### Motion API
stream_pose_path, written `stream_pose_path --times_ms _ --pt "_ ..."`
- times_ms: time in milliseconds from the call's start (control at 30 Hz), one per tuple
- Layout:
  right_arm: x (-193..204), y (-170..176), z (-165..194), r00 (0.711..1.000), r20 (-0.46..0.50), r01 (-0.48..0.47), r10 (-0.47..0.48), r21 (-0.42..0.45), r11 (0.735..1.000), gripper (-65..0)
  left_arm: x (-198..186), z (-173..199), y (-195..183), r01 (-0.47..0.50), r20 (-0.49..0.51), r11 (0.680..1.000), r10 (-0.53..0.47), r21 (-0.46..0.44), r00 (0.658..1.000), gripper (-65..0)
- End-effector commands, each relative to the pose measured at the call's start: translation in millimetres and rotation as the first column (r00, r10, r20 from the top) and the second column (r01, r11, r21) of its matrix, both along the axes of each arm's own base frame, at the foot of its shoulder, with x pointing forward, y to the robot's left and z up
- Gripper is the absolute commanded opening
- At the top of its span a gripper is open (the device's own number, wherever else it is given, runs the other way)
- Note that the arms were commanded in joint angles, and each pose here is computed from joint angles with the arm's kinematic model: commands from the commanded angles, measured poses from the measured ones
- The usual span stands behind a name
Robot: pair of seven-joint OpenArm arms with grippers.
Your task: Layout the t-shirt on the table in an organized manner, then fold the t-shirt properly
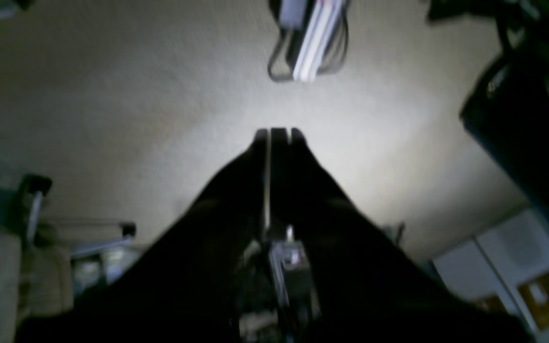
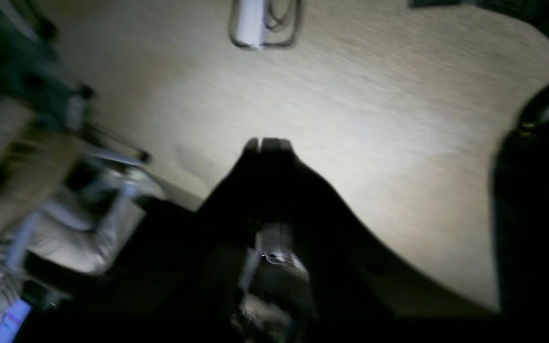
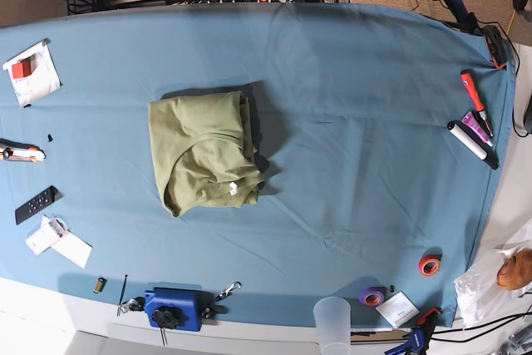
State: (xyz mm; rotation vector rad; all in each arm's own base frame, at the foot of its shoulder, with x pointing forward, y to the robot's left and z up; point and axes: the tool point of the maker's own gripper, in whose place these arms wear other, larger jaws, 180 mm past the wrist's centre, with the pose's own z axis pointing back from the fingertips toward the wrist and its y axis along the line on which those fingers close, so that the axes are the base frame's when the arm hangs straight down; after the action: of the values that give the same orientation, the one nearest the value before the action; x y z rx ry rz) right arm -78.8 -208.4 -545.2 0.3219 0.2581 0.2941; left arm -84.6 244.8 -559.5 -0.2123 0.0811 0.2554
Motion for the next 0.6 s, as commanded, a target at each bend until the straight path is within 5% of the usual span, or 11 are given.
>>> stream_pose_path --times_ms 0,200,367,567 --pt "-8 1 -3 1.0 -0.017 -0.024 0.024 0.009 1.0 -65.0 -2 -2 5 0.004 0.007 1.0 -0.004 0.016 1.0 -65.0" --pt "-16 10 -32 0.992 -0.042 -0.118 0.119 0.026 0.993 -65.0 33 -28 2 -0.032 0.098 0.999 0.028 0.039 0.995 -65.0" --pt "11 6 -52 0.977 0.08 -0.196 0.199 -0.034 0.98 -65.0 34 -48 2 -0.118 0.072 0.984 0.109 0.134 0.991 -65.0" --pt "62 -3 -64 0.931 0.228 -0.247 0.285 -0.181 0.952 -65.0 13 -66 -22 -0.117 0.141 0.972 0.089 0.204 0.986 -65.0"
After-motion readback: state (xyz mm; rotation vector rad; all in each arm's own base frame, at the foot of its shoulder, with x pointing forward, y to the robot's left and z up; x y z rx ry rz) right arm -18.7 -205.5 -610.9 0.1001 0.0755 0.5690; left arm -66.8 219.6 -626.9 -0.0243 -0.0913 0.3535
